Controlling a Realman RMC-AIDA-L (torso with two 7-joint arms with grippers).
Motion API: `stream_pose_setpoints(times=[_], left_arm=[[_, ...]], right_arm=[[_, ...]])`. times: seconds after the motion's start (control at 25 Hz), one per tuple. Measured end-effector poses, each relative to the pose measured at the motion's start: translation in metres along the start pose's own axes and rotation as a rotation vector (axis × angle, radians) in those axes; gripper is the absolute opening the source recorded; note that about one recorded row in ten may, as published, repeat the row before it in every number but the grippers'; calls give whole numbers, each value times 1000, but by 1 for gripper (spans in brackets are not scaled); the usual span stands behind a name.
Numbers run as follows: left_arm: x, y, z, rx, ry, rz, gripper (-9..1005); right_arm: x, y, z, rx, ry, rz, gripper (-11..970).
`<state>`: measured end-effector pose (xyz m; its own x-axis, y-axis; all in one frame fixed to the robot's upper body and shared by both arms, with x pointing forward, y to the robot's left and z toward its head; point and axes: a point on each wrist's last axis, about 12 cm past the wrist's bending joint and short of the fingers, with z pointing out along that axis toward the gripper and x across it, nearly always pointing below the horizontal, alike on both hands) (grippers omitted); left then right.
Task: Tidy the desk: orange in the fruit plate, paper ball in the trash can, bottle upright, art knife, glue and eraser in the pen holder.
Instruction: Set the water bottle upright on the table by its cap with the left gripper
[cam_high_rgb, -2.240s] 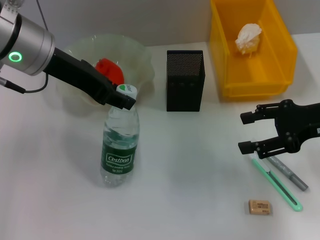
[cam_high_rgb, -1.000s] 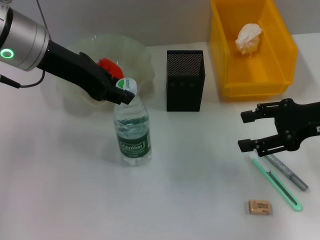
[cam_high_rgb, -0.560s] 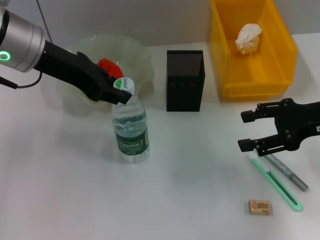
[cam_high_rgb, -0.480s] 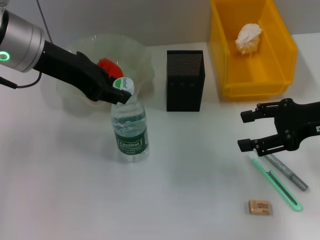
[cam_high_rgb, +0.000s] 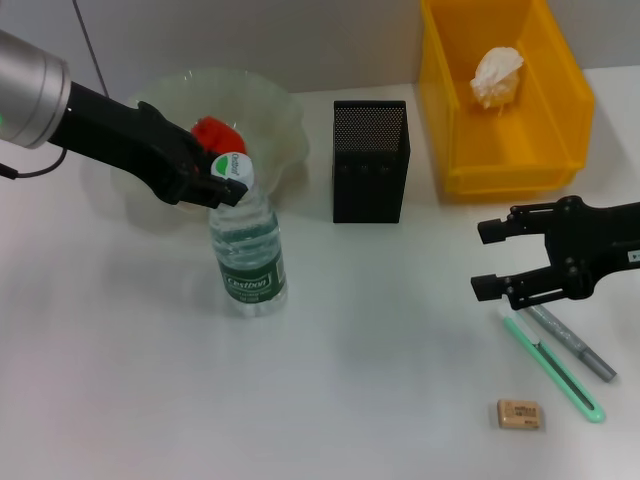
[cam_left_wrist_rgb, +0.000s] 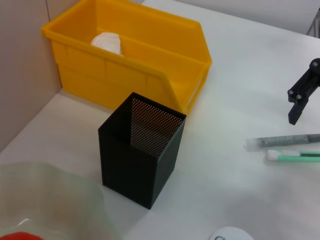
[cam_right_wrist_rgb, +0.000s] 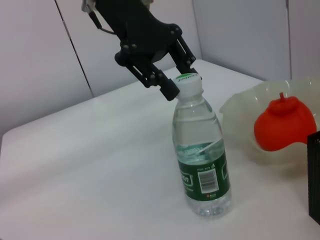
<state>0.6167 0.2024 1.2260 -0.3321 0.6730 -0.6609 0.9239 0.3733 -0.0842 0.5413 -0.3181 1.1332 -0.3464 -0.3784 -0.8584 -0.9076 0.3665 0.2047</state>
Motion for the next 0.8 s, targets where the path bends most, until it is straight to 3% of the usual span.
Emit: stream_pose_setpoints(times=[0.8], left_arm=[[10, 8, -14, -53, -8, 10, 420]], right_arm=[[3, -2, 3, 12, -16, 20, 821]])
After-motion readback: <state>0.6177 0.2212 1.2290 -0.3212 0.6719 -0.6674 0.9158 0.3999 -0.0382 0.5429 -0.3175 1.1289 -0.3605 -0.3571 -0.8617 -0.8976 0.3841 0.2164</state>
